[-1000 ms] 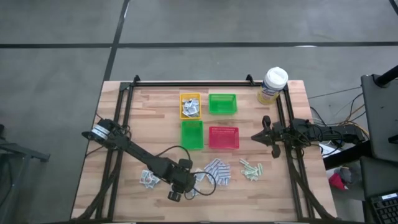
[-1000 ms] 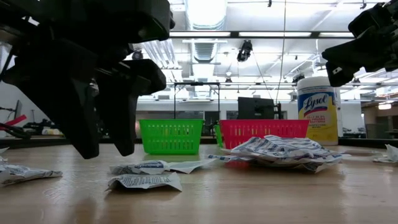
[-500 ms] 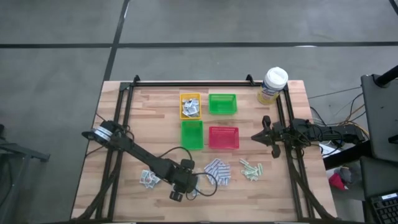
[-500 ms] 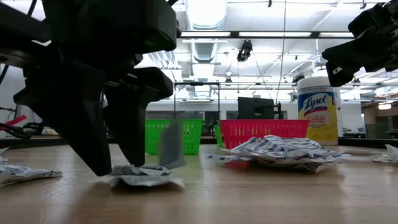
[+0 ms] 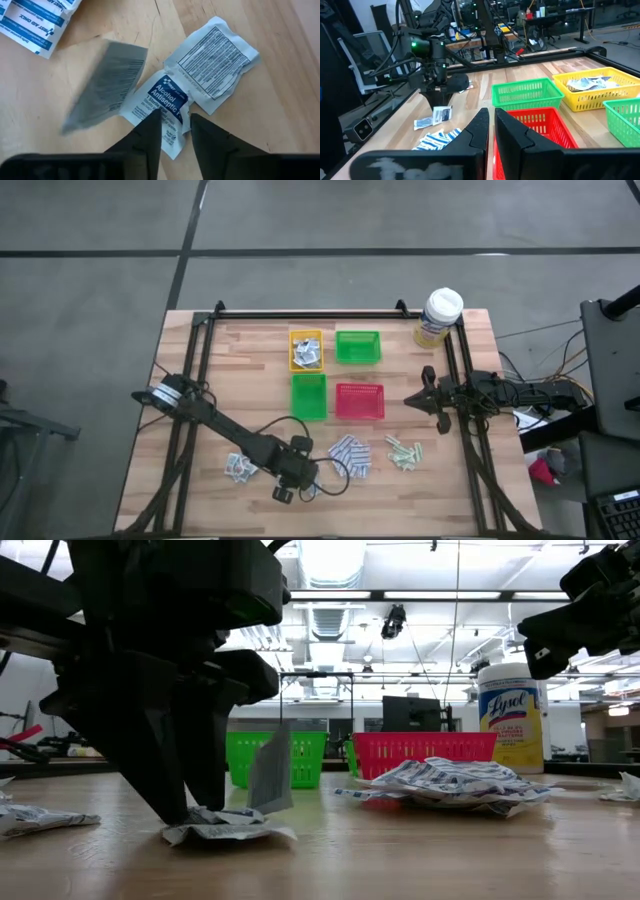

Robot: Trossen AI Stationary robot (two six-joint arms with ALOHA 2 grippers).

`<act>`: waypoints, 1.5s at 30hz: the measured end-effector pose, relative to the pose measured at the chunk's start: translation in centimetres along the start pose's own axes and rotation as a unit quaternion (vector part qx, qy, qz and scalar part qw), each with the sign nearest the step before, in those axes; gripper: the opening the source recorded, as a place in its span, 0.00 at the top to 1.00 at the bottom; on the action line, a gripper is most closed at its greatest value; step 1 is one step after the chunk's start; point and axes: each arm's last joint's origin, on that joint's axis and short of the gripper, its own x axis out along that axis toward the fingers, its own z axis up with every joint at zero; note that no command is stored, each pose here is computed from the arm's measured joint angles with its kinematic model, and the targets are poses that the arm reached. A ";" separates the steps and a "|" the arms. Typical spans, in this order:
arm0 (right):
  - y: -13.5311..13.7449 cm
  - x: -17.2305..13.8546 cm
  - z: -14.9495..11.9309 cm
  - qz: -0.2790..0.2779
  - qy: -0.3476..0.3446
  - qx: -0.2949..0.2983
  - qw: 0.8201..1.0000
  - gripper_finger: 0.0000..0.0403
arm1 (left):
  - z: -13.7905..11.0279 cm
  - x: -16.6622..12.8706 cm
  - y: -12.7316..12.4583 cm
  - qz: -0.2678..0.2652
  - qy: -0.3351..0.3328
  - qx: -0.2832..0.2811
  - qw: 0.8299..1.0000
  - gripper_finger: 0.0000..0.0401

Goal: Pick & Place First Aid Supplies
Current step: Put the blue alcohol pad into the yellow bin

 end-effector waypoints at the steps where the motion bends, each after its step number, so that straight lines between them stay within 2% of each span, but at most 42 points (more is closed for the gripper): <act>1: 0.0 0.0 0.0 0.000 0.000 0.000 1.000 0.93 | 0.0 0.0 0.0 0.000 0.000 0.000 1.000 0.75; 14: 0.0 0.0 0.0 0.000 0.000 0.000 1.000 0.93 | 0.0 0.0 0.0 0.002 -0.001 -0.006 1.000 0.85; 23: 0.0 0.0 0.0 0.000 0.000 0.000 1.000 0.93 | 0.4 -1.6 0.1 0.005 0.020 -0.008 1.000 0.99; 36: 0.0 0.0 0.0 0.000 0.000 0.000 1.000 0.93 | 0.3 -3.3 -0.2 -0.015 0.053 -0.069 0.996 1.00; 41: 0.0 0.0 0.0 0.000 0.000 0.000 1.000 0.93 | 1.0 -5.9 -0.1 -0.012 0.053 -0.069 0.996 1.00; 45: 0.0 0.0 0.0 0.000 0.000 0.000 1.000 0.93 | 1.5 -8.8 0.4 0.040 0.051 -0.053 0.997 1.00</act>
